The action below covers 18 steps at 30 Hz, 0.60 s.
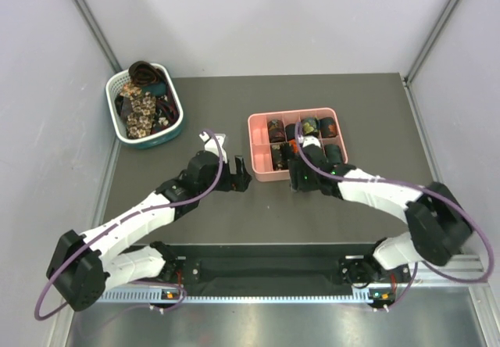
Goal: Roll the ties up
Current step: Place the rolled tie into the container
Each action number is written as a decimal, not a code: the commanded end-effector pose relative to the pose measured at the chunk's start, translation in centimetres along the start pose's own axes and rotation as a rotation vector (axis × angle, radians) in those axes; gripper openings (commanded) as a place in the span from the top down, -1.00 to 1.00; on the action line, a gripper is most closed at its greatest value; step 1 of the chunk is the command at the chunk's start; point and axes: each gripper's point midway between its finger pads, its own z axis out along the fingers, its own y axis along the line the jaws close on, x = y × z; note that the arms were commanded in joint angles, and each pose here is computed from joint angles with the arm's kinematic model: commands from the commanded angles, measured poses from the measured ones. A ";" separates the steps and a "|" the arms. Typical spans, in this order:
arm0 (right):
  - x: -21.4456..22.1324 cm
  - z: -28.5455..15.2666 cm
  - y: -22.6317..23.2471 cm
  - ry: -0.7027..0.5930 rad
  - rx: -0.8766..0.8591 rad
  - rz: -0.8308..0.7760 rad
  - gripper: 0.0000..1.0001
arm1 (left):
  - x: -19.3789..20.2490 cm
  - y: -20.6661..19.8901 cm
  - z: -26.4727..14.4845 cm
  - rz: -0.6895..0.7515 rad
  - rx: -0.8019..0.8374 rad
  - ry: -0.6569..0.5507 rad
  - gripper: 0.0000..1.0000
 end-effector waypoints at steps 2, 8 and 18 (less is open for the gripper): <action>-8.5 2.1 1.2 -0.164 0.011 0.026 -0.15 | -1.3 -0.7 -0.1 0.029 0.042 -0.075 -0.94; -12.9 2.6 0.5 -0.214 0.004 -0.004 -0.18 | -1.5 -0.8 -0.4 0.061 0.052 -0.083 -0.95; -10.5 -5.2 -0.5 -0.481 -0.108 -0.121 -0.99 | -0.6 -0.1 -1.5 0.099 0.094 -0.158 -0.98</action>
